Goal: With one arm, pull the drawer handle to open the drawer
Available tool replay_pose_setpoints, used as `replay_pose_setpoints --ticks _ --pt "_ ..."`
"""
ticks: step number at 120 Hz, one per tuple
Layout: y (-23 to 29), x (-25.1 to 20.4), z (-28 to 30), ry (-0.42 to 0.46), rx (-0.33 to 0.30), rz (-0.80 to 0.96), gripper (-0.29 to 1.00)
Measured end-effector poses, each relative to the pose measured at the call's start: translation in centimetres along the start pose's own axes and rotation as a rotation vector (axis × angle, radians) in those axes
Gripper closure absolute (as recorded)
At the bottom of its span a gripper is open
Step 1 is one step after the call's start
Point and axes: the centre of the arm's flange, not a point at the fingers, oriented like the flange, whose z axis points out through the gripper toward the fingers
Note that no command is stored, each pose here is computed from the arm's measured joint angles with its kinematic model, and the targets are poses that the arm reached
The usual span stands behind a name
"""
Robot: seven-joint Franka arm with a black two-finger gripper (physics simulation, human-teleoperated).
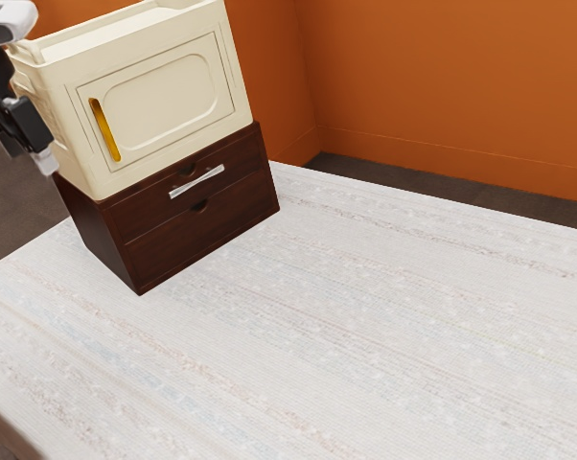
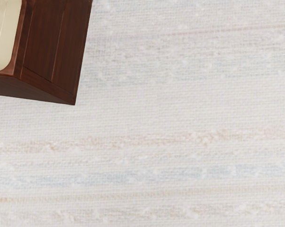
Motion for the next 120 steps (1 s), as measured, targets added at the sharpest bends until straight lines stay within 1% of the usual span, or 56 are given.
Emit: replay_pose_setpoints --ticks 26,34,41,46,55,63,85,104,120 --pt "0.4 0.4 -0.5 0.026 0.01 0.067 0.0" --pt "1.8 1.1 -2.0 0.06 0.027 0.109 0.0" --pt "3.6 2.3 -2.2 0.07 0.029 0.159 0.0" --pt "4.1 3.9 -0.7 0.049 0.028 0.183 0.0" --pt "4.2 7.7 3.4 -0.014 0.046 0.211 0.0" --pt "3.7 9.6 5.1 -0.04 0.082 0.221 0.0" --pt "3.1 11.3 5.9 -0.072 0.177 0.246 0.0" --pt "2.8 11.4 6.9 -0.106 0.215 0.267 0.0" --pt "2.6 13.0 10.9 -0.146 0.231 0.298 0.0"
